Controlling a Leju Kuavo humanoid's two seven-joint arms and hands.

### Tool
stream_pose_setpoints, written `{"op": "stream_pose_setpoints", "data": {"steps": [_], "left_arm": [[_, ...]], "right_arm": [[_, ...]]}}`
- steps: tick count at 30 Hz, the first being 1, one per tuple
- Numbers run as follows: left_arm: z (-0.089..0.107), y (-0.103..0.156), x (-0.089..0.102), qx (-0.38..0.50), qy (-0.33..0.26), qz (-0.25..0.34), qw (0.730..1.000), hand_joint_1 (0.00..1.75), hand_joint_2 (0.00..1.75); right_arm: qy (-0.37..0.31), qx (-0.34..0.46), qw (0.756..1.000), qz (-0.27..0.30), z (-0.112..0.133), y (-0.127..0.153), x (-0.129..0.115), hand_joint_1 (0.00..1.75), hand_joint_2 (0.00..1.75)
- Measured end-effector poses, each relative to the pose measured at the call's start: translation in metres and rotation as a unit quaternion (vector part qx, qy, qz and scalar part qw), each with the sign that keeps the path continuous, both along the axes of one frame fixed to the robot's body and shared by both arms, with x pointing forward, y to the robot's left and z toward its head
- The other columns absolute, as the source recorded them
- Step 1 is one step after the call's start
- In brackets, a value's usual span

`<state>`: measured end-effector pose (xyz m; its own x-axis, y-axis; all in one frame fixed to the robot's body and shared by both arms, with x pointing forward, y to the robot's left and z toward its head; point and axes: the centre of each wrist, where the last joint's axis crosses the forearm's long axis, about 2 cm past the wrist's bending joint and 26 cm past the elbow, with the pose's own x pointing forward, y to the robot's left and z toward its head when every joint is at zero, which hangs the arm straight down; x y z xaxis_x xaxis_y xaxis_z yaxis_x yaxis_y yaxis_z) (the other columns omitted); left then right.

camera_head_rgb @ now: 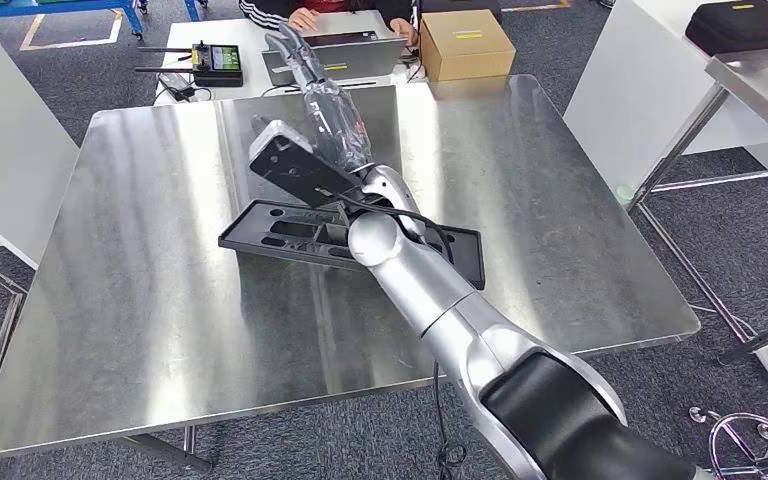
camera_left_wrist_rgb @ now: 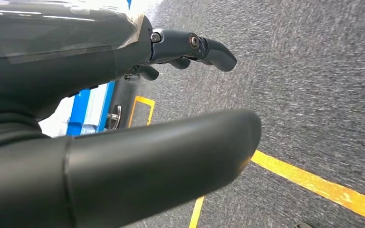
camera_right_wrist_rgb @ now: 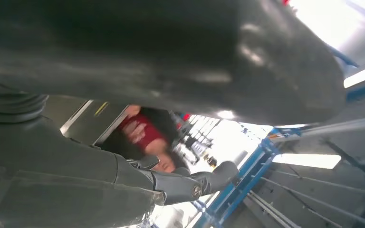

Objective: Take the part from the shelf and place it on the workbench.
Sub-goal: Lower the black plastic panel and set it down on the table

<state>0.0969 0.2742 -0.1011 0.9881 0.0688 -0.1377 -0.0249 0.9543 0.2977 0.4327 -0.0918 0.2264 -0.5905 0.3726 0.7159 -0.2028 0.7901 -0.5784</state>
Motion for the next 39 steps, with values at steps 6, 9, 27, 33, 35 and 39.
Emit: {"op": "stream_pose_setpoints", "data": {"steps": [6,9,27,33,35,39], "left_arm": [[-0.001,0.004,-0.005,0.011,0.004,0.018,1.000,0.00,0.00],[-0.002,0.006,-0.011,0.020,0.010,0.030,0.999,0.00,0.00],[-0.003,0.009,-0.017,0.031,0.016,0.060,0.998,0.00,0.00],[-0.003,0.012,-0.018,0.031,0.017,0.073,0.997,0.00,0.00],[-0.003,0.014,-0.018,0.030,0.017,0.077,0.996,0.00,0.00],[-0.003,0.015,-0.018,0.027,0.017,0.083,0.996,0.00,0.00]], "right_arm": [[0.093,0.286,0.925,0.232,0.013,0.029,-0.029,0.00,0.00],[0.102,0.372,0.861,0.332,0.019,0.034,-0.056,0.00,0.00],[0.048,0.507,0.741,0.437,0.023,0.002,-0.126,0.00,0.00],[0.043,0.501,0.752,0.426,0.005,-0.008,-0.149,0.00,0.00],[0.046,0.501,0.752,0.425,-0.003,-0.010,-0.153,0.00,0.00],[0.061,0.498,0.758,0.416,-0.021,-0.013,-0.156,0.00,0.00]]}}
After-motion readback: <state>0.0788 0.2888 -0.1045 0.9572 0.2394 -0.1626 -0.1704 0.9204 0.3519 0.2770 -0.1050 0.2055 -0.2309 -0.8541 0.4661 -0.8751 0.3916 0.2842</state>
